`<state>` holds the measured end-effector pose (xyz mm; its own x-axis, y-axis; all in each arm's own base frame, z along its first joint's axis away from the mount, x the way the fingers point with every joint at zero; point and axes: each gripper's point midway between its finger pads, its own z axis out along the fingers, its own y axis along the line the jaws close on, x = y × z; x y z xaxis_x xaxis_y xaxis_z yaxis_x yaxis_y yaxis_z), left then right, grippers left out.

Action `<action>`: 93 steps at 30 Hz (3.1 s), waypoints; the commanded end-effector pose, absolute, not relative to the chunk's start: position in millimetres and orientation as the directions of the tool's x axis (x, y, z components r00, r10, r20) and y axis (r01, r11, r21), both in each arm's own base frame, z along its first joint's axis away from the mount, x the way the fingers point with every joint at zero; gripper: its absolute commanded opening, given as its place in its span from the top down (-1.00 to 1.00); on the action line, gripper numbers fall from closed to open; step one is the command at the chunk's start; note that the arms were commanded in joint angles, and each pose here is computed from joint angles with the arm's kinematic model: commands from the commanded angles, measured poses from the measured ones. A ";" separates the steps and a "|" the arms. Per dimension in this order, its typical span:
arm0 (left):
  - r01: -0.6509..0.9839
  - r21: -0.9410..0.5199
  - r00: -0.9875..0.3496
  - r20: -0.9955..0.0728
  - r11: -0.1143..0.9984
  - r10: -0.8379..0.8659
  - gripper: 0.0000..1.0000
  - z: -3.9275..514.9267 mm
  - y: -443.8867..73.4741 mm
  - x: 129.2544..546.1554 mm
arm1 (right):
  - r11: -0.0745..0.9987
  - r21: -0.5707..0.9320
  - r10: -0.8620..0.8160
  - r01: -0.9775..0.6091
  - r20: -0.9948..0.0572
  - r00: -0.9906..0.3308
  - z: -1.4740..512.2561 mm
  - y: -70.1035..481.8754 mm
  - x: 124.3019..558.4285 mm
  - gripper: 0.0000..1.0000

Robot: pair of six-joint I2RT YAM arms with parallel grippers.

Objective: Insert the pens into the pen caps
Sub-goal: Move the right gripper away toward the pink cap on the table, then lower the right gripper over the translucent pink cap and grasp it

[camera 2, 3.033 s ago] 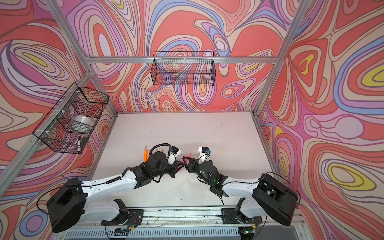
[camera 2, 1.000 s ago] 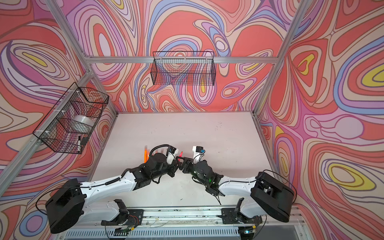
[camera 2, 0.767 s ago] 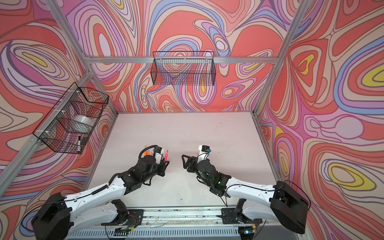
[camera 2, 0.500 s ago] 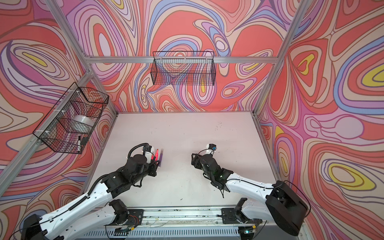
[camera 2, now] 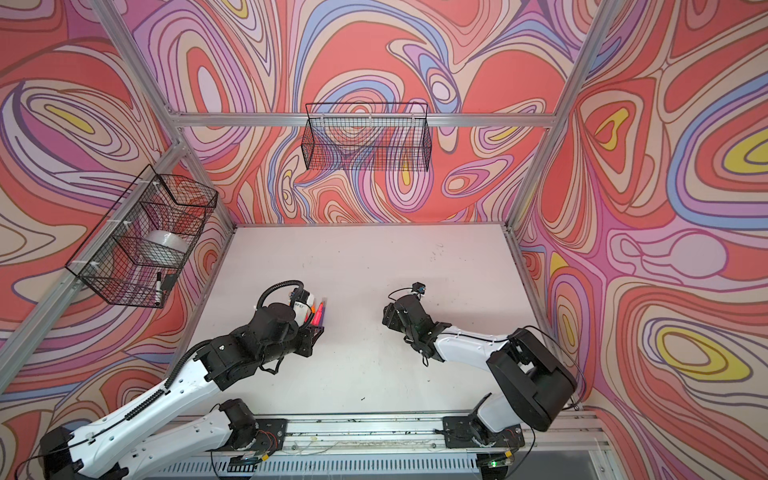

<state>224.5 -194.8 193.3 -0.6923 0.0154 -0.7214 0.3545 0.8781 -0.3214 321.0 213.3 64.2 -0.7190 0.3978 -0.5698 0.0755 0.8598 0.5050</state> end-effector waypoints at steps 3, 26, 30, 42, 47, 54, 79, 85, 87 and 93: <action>0.457 -0.391 -0.540 -0.835 0.799 -0.100 1.00 184.6 -229.3 246.1 | 0.857 0.510 0.409 0.081 -0.575 -0.709 63.0 213.0 330.4 -0.58; 0.469 -0.276 -0.552 -0.833 0.839 0.035 1.00 162.0 -237.9 251.1 | 0.875 0.473 0.378 0.101 -0.537 -0.754 23.6 231.4 377.3 -0.48; 0.466 -0.277 -0.555 -0.831 0.840 0.034 1.00 161.8 -237.7 251.2 | 0.900 0.425 0.343 0.102 -0.541 -0.768 18.2 231.3 381.9 -0.37; 0.466 -0.282 -0.566 -0.823 0.838 0.038 1.00 159.9 -239.8 251.1 | 0.981 0.175 0.167 0.083 -0.549 -0.819 20.6 207.6 379.4 -0.14; 0.467 -0.283 -0.574 -0.818 0.838 0.043 1.00 157.7 -241.5 251.5 | 0.991 0.124 0.115 0.056 -0.539 -0.835 19.7 207.8 381.6 -0.07; 0.466 -0.280 -0.576 -0.816 0.839 0.047 1.00 156.1 -241.5 251.7 | 0.996 0.079 0.074 0.039 -0.510 -0.857 9.4 211.0 387.5 0.10; 0.458 -0.283 -0.592 -0.805 0.843 0.052 1.00 151.1 -243.9 253.3 | 0.998 0.064 0.046 0.016 -0.499 -0.865 11.9 221.1 376.5 0.48; 0.456 -0.284 -0.597 -0.800 0.843 0.054 1.00 149.6 -244.5 253.7 | 0.999 0.048 0.042 0.021 -0.494 -0.868 7.9 220.7 376.5 0.52; 0.456 -0.284 -0.598 -0.800 0.843 0.054 1.00 149.4 -244.7 253.4 | 0.999 0.048 0.043 0.022 -0.492 -0.869 7.2 221.1 375.9 0.55; 0.456 -0.286 -0.599 -0.799 0.843 0.053 1.00 149.7 -244.9 253.3 | 0.999 0.045 0.040 0.020 -0.494 -0.868 7.7 222.4 374.2 0.67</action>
